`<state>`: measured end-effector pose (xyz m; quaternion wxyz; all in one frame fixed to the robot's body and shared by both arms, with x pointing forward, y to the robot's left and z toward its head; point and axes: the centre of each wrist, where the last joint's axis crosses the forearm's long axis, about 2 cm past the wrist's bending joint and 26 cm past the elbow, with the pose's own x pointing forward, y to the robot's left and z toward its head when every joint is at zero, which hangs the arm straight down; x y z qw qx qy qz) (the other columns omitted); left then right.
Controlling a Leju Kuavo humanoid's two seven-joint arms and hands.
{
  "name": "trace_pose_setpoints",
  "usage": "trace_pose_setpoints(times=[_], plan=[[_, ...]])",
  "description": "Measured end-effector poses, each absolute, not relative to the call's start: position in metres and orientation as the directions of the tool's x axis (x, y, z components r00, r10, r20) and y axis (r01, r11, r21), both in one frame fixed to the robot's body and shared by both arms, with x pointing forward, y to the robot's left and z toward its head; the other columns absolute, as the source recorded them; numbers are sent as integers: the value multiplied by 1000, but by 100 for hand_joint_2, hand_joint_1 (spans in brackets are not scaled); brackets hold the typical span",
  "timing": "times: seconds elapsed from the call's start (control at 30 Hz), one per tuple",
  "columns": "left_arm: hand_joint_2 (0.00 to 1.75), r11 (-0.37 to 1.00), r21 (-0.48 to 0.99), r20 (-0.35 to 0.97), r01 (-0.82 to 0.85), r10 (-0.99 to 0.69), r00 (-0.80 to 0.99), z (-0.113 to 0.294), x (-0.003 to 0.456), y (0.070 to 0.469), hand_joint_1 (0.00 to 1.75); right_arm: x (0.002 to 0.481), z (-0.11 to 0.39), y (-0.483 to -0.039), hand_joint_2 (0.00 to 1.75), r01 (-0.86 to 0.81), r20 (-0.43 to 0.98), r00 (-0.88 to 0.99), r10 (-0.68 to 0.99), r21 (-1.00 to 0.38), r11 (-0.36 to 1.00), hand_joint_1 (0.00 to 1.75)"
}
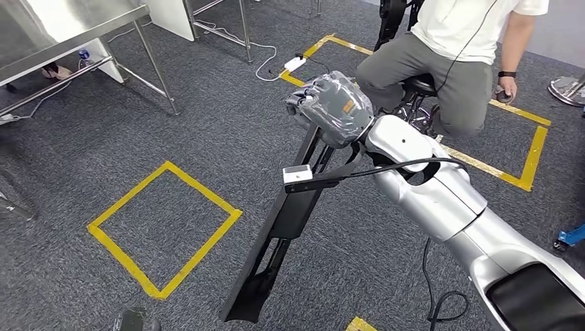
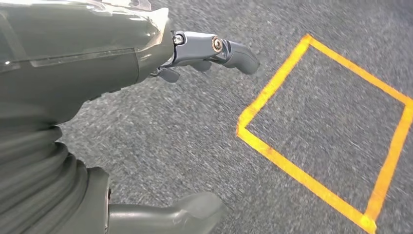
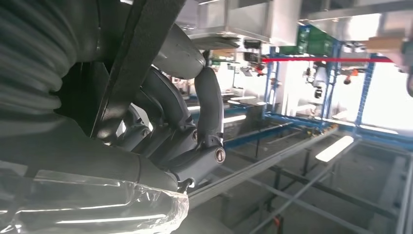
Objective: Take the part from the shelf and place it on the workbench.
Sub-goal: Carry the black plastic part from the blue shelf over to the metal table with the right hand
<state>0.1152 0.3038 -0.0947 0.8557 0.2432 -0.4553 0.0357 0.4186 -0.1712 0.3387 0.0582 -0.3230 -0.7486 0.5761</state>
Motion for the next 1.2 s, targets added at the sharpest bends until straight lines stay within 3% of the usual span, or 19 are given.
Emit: trace_pose_setpoints(times=[1.2], plan=[[175, 878, 389, 791, -279, -163, 590, -96, 111, 306, 0, 418, 337, -173, 175, 419, -282, -779, 559, -899, 130, 162]])
